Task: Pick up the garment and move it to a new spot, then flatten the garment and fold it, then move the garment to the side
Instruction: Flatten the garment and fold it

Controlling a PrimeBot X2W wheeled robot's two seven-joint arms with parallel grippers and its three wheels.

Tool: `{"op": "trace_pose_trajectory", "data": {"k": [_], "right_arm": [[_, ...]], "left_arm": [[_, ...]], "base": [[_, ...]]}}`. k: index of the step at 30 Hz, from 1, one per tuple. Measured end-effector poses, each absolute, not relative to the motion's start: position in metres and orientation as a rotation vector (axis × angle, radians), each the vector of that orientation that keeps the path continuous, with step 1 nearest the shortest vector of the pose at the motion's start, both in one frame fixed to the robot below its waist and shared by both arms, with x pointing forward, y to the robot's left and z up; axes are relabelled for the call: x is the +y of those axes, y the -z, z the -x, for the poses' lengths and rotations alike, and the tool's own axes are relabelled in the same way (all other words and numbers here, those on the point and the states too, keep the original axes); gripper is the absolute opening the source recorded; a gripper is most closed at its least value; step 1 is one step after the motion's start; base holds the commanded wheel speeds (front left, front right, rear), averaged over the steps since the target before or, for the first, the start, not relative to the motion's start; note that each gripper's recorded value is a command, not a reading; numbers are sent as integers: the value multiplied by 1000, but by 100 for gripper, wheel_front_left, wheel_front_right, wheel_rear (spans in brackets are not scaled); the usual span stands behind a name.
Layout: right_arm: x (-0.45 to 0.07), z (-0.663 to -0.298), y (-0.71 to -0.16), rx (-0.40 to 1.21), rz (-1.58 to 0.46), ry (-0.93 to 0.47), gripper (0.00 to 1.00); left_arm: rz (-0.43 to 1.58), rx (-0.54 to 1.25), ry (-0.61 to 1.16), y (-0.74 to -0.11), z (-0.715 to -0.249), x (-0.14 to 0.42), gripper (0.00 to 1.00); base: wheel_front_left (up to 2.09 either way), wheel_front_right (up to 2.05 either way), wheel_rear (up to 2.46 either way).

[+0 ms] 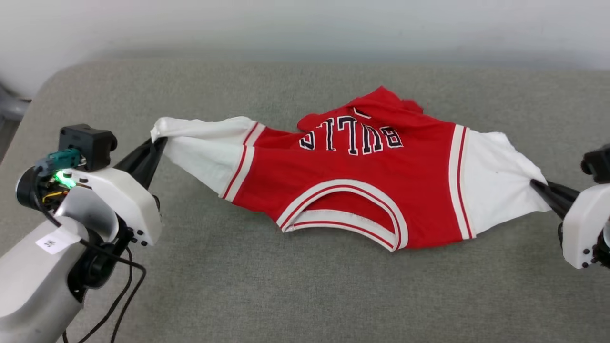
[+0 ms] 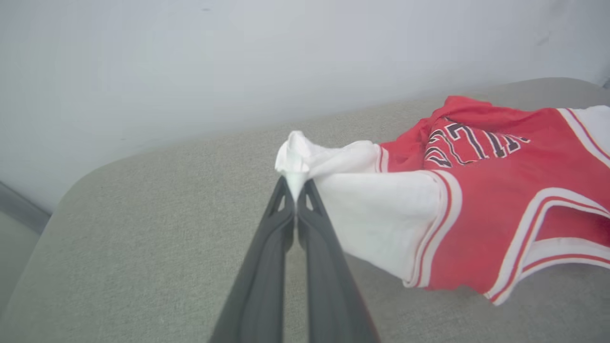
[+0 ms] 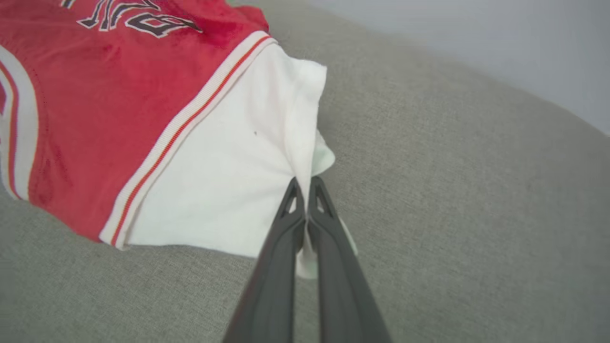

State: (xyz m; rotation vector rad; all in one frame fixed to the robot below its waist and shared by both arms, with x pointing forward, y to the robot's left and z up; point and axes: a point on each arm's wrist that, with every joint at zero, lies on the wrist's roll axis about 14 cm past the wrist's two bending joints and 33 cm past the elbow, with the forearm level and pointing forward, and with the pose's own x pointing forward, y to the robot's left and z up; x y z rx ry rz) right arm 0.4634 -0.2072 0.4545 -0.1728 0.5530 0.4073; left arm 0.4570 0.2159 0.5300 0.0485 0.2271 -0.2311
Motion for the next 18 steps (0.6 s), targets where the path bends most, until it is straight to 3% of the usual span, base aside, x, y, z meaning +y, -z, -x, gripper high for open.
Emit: {"op": "trace_pose_trajectory", "data": {"k": [18], "right_arm": [[-246,-440,-675,-70,174,-262,0]], "left_arm": [[-108,-305,353,-726,-437,165,0]], "base": [[0,0,0]]}}
